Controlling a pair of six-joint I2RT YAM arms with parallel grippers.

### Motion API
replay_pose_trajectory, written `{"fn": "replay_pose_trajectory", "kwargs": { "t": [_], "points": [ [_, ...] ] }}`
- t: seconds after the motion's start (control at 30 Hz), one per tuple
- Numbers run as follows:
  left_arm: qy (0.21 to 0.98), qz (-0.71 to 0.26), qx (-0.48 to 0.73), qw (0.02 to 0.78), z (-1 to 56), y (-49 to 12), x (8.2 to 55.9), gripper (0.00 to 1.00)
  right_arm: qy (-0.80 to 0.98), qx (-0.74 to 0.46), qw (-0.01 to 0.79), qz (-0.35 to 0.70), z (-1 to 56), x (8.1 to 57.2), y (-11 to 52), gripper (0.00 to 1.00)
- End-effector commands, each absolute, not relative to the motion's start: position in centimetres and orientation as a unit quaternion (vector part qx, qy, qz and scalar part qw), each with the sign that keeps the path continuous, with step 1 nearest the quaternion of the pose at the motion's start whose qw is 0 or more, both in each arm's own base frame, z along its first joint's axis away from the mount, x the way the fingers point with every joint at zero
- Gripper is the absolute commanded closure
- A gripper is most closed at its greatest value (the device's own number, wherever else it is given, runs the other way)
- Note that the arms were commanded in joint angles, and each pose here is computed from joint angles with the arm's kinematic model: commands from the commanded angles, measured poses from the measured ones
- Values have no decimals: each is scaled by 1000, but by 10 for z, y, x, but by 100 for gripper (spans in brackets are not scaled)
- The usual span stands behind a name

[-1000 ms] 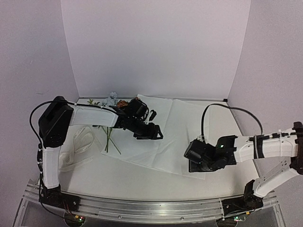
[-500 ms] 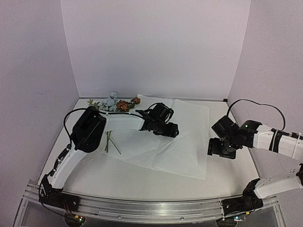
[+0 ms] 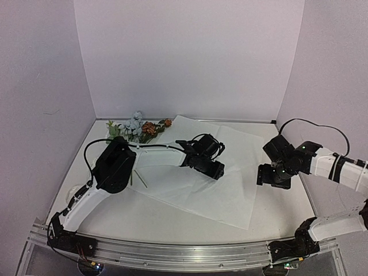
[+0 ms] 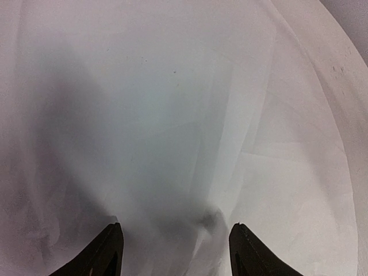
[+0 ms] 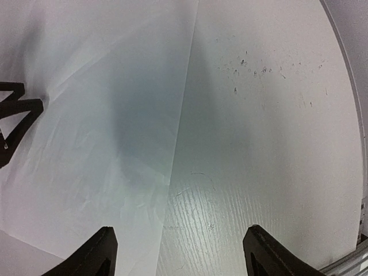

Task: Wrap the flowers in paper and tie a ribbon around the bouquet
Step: Adjust the flattened wrapping paper at the center of the board.

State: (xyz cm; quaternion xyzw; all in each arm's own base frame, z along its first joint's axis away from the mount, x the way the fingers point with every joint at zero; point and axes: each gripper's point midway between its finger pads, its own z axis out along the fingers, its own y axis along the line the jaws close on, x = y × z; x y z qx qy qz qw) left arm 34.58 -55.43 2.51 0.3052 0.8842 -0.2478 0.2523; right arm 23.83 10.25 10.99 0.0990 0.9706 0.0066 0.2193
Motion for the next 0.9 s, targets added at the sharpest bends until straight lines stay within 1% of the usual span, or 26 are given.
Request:
{"fn": "replay_pose_trajectory", "kwargs": {
  "t": [0.0, 0.23, 0.4, 0.53, 0.7, 0.87],
  "points": [
    [896, -163, 389, 136, -39, -509, 271, 35, 967, 94, 237, -2, 126, 245, 97, 22],
    [872, -160, 454, 86, -43, -468, 227, 37, 972, 95, 217, -7, 115, 241, 97, 22],
    [854, -163, 489, 70, -39, -450, 213, 38, 976, 97, 196, -6, 105, 236, 99, 21],
    [852, -158, 496, 57, -45, -433, 222, 40, 977, 97, 188, -5, 98, 235, 101, 20],
    [851, -168, 494, 57, -45, -416, 254, 40, 979, 88, 184, -8, 97, 239, 104, 18],
    [839, -176, 512, 57, -39, -413, 277, 40, 980, 79, 182, -4, 102, 249, 110, 18]
  ]
}}
